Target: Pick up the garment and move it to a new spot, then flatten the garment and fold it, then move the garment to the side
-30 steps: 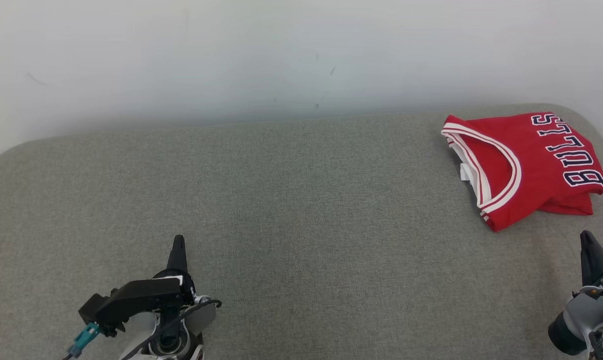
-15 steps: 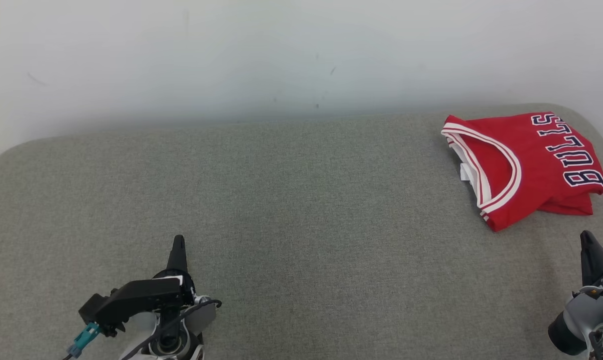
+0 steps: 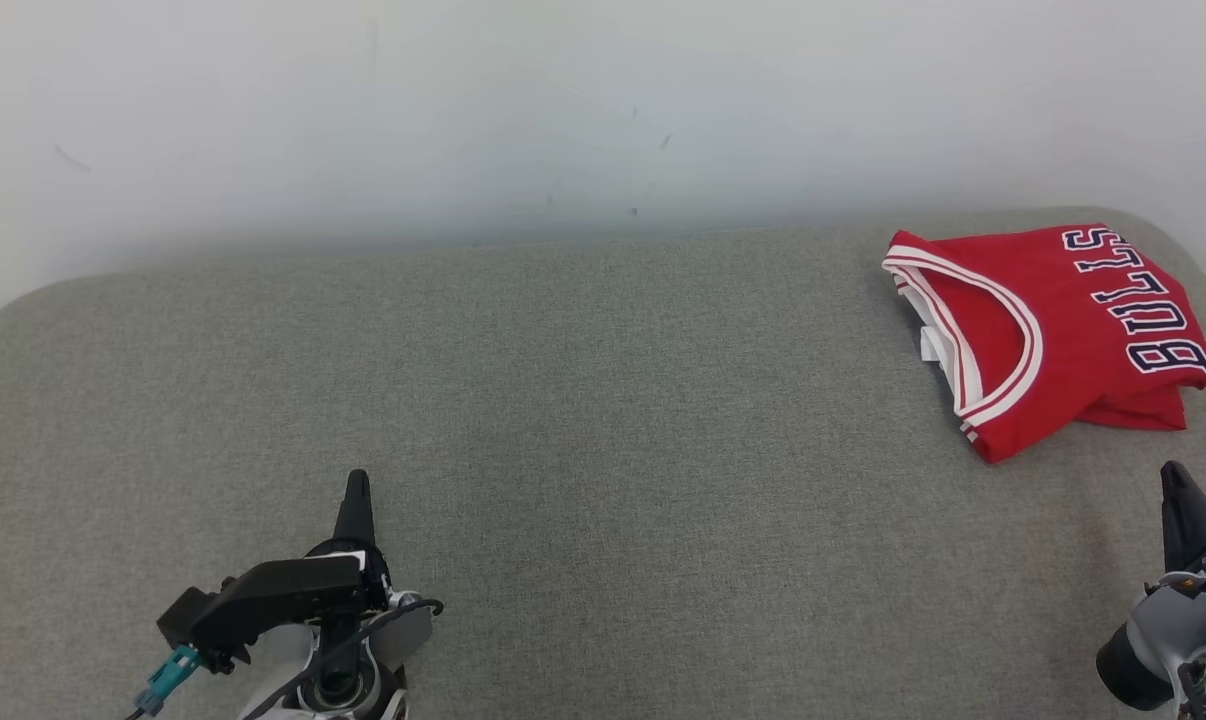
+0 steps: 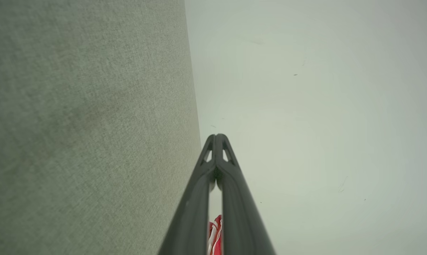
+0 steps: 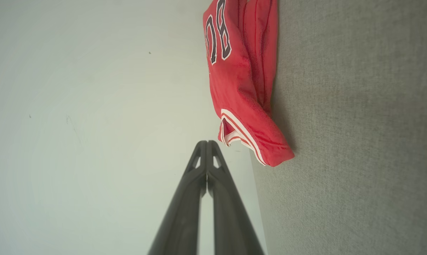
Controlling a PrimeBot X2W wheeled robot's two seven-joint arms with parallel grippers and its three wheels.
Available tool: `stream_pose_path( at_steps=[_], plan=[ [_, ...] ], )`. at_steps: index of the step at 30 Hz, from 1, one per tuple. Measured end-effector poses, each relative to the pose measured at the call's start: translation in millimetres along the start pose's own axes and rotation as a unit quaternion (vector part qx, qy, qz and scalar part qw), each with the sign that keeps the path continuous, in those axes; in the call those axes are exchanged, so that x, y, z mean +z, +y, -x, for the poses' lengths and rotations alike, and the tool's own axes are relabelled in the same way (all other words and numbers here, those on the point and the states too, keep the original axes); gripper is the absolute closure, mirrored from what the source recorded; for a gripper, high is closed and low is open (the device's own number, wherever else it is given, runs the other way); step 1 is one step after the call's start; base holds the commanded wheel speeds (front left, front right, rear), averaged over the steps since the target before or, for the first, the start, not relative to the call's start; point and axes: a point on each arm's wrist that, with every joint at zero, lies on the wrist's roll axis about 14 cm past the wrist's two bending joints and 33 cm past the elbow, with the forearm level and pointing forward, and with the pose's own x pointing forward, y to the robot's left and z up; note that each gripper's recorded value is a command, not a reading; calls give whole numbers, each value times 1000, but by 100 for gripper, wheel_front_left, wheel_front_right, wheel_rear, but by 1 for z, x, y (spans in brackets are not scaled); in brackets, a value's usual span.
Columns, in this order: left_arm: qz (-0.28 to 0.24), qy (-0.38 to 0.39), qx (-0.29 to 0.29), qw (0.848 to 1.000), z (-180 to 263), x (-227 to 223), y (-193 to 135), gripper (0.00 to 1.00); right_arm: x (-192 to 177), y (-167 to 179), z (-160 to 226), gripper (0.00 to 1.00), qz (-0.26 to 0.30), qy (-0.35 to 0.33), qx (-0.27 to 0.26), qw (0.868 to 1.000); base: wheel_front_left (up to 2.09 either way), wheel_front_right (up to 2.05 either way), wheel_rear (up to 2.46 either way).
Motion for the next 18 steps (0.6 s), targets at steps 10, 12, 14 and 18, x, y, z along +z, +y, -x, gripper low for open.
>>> stream_pose_path(
  at_steps=[10,12,14,18],
  plan=[
    [0,0,0,1000,0,0,0,100,0,0,0,100,0,0,0,1000,0,0,0],
    [0,0,0,1000,0,0,0,100,0,0,0,100,0,0,0,1000,0,0,0],
    [0,0,0,1000,0,0,0,100,0,0,0,100,0,0,0,1000,0,0,0],
    [0,0,0,1000,0,0,0,100,0,0,0,100,0,0,0,1000,0,0,0]
  ],
)
